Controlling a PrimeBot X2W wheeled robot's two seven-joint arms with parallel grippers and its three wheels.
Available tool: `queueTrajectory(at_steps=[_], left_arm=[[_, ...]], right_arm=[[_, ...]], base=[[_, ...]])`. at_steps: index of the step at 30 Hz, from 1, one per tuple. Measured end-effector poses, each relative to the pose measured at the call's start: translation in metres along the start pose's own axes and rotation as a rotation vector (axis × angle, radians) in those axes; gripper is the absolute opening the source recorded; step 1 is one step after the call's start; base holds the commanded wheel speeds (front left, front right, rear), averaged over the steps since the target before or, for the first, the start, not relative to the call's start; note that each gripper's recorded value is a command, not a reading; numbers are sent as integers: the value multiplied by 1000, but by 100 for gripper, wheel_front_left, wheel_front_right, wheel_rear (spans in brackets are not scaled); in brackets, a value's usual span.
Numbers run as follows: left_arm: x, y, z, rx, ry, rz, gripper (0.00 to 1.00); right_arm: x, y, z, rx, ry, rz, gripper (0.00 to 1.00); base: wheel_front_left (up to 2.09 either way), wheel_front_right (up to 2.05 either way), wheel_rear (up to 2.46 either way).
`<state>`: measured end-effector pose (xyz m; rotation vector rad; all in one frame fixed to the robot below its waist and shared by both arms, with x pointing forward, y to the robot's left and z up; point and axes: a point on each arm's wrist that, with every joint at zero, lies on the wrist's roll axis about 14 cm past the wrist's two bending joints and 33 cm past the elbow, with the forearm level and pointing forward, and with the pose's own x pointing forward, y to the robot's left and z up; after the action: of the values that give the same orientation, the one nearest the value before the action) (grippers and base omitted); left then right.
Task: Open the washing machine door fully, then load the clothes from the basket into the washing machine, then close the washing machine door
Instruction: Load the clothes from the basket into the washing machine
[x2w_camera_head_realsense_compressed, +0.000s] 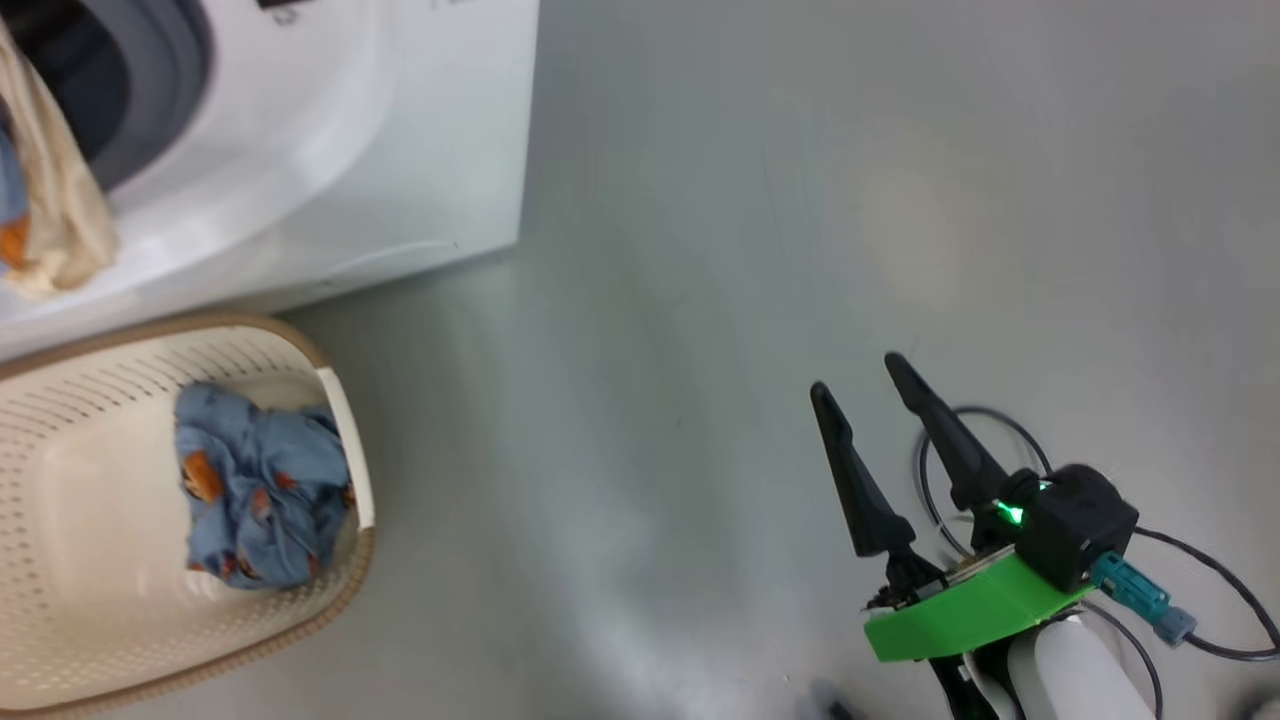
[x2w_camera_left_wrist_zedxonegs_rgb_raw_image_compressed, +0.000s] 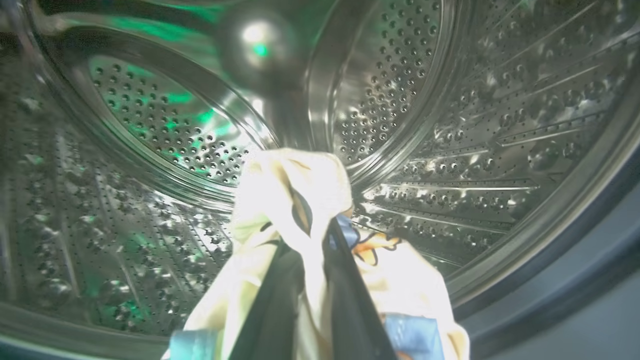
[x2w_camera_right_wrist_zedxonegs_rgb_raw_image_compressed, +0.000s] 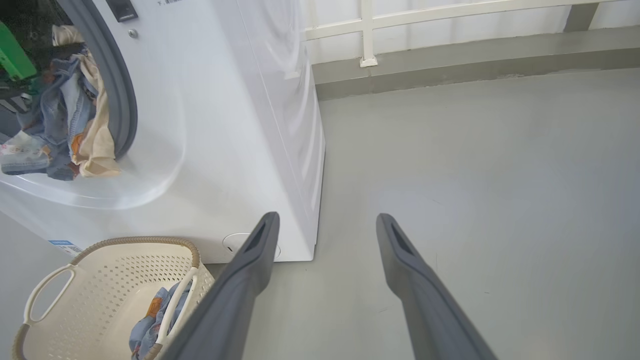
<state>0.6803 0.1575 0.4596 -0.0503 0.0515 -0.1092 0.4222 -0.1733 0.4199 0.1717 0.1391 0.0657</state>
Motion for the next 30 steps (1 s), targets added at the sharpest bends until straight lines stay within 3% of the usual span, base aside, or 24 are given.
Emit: queueTrajectory(at_steps=[13,21,27,30], left_arm=[[51,-2,-50,35,50,-17,0],[69,0,-26,140,-110,10,0],[69,-13,48,190,-366,0,0],[65,-10,43,182,-351,9,0]], right_arm=[[16,-5,-43,8,102,-8,100],[19,-7,-62,21,144,-12,100],[21,-6,-67,25,154,-9,100],[22,-5,-66,26,150,-6,100]], base=[[0,0,0],[0,0,0],[0,0,0],[0,0,0]])
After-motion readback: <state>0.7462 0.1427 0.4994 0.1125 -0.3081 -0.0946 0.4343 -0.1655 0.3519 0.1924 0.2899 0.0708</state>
